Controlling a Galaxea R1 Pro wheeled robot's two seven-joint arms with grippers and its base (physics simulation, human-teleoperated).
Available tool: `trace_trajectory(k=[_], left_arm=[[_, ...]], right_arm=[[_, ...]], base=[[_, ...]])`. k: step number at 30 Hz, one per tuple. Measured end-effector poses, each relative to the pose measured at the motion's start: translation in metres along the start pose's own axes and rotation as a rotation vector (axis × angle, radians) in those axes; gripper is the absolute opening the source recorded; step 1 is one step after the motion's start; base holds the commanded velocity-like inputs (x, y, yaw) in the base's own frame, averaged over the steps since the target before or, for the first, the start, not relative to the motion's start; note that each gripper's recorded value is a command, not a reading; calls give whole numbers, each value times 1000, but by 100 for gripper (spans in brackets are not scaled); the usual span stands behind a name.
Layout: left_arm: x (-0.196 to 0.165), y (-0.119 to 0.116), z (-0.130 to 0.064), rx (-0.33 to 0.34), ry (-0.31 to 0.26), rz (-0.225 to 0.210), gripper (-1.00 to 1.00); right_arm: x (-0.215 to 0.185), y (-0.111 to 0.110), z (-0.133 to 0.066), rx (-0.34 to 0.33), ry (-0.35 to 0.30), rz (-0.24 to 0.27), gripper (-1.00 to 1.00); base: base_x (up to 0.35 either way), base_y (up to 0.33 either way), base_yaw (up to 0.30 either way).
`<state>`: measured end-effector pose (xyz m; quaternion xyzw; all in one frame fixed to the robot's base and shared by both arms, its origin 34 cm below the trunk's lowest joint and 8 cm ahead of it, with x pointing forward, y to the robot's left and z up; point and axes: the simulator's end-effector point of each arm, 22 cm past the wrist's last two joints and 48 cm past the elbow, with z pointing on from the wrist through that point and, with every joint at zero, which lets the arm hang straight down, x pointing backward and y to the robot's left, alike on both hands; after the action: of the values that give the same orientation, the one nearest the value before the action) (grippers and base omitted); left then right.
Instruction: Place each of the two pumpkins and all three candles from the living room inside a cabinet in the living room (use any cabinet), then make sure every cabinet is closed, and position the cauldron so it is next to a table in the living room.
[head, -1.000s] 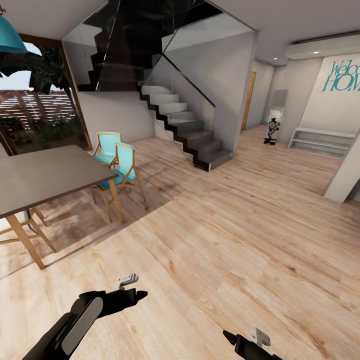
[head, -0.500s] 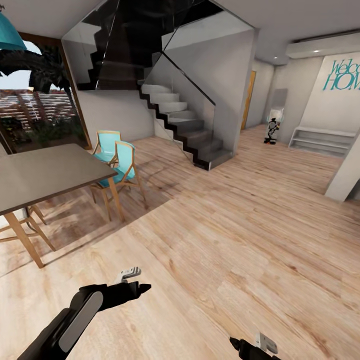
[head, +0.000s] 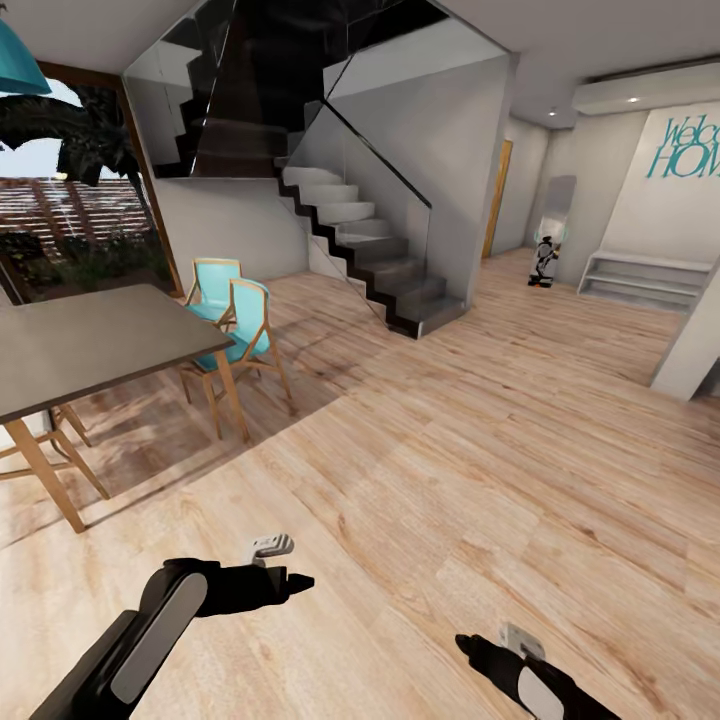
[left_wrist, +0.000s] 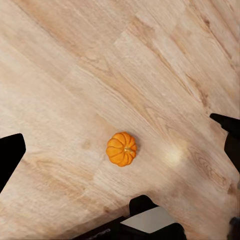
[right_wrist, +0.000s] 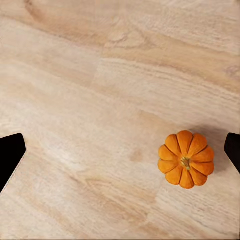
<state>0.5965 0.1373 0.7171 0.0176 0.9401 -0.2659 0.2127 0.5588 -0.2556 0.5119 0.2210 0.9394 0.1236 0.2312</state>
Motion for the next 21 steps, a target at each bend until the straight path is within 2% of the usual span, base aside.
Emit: trace_trajectory(k=[13, 21], left_arm=[[11, 8, 17, 14, 2, -8, 100], [18, -1, 24, 101, 8, -76, 100]], right_arm=[[6, -12, 18, 6, -10, -2, 100], [11, -25, 30, 24, -33, -5, 100]], base=[[0, 0, 0], [0, 0, 0]])
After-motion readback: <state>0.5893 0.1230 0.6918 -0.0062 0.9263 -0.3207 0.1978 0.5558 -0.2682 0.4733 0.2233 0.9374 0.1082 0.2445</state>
